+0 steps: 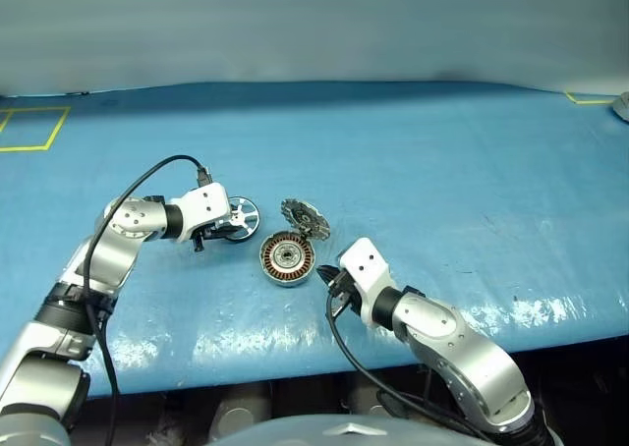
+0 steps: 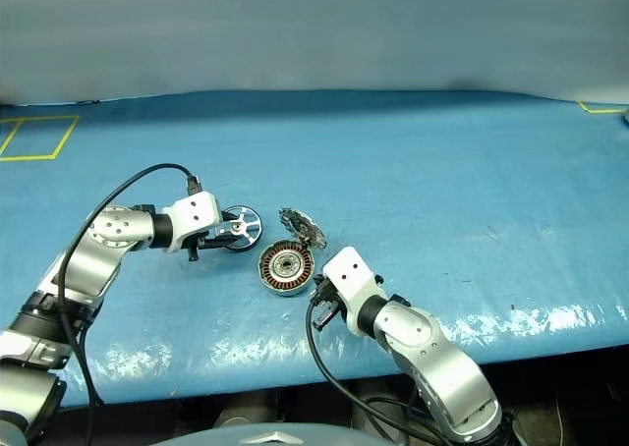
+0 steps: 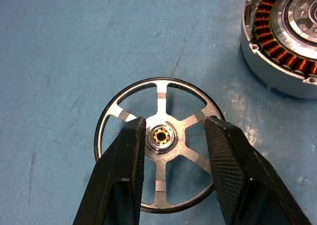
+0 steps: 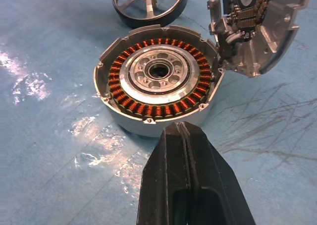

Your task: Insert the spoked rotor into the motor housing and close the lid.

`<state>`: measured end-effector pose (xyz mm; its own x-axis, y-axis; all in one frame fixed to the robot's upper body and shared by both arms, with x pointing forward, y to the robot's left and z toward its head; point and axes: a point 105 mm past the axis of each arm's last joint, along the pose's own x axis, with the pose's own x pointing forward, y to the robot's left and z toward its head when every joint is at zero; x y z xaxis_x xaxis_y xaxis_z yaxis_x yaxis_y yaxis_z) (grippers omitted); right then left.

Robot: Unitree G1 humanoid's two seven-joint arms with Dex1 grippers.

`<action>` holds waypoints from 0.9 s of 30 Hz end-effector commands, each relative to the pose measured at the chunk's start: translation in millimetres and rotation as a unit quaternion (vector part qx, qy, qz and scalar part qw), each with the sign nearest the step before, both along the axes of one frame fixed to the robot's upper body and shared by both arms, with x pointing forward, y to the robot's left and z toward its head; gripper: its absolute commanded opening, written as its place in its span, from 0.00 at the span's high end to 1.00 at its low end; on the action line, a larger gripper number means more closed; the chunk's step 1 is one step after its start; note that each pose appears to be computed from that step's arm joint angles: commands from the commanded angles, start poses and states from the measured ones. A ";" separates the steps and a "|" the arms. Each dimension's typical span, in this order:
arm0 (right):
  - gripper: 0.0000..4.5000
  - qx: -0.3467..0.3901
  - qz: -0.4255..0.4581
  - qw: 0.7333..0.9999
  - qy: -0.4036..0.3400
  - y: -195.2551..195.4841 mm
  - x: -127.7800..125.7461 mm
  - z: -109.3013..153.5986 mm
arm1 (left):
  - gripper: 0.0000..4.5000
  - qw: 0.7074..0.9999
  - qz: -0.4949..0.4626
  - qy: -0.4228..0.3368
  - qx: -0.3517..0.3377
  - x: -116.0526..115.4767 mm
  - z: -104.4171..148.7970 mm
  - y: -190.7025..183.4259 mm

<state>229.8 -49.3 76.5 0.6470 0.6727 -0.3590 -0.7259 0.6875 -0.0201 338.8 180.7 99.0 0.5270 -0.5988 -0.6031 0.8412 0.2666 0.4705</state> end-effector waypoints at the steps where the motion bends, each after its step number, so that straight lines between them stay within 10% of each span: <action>1: 1.00 0.029 0.007 0.999 -0.035 1.3 -0.6 10.5 | 0.57 0.999 -0.018 -0.007 0.033 5.7 4.2 3.9; 27: 1.00 0.020 -0.013 0.999 -0.039 -2.5 3.9 -10.9 | 0.65 0.997 -0.034 0.031 0.059 16.7 -14.7 16.5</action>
<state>231.9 -55.8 54.4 0.6821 0.6536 -0.3279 -0.6992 0.7143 -0.0309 356.2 196.3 86.3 0.4599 -0.5545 -0.6935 0.8771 0.1622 0.4520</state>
